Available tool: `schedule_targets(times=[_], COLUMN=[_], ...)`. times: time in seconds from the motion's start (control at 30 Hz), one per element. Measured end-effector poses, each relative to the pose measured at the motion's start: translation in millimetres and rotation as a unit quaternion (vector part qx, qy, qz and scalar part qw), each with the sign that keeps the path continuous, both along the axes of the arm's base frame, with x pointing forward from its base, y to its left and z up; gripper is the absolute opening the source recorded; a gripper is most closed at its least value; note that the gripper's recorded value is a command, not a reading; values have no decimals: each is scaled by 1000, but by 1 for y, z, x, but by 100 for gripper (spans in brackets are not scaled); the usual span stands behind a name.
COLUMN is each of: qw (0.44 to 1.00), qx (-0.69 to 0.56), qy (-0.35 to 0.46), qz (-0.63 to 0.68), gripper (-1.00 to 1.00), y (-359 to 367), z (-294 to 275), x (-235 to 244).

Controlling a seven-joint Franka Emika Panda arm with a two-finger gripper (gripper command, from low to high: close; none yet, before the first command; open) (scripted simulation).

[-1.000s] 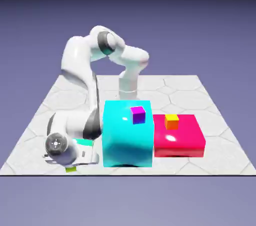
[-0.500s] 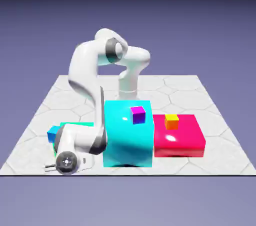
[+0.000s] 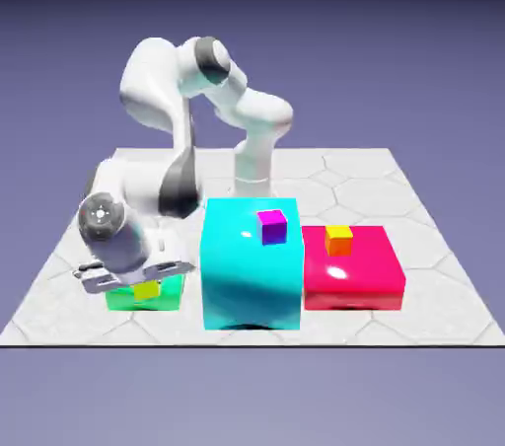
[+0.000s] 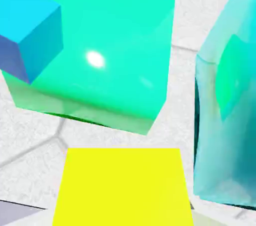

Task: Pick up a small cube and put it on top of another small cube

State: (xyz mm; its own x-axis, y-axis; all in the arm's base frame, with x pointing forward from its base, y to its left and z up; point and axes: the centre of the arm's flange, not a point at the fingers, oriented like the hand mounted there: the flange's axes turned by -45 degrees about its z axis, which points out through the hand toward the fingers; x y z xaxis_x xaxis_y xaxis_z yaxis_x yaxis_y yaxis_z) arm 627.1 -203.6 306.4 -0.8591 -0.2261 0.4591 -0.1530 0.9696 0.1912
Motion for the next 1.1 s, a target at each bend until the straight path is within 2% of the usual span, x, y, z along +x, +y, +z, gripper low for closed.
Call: schedule_targets(times=[0.37,0.63,0.87,1.1], qw=[993,985,980,977], qx=[33,24,-2,-38], qy=[-110,-168,-197,-203], qz=[-6,7,28,53], gripper=[-100,-100,-100,-100], y=[33,81,140,209], z=[154,246,297,316], x=[-25,-58,-88,-111])
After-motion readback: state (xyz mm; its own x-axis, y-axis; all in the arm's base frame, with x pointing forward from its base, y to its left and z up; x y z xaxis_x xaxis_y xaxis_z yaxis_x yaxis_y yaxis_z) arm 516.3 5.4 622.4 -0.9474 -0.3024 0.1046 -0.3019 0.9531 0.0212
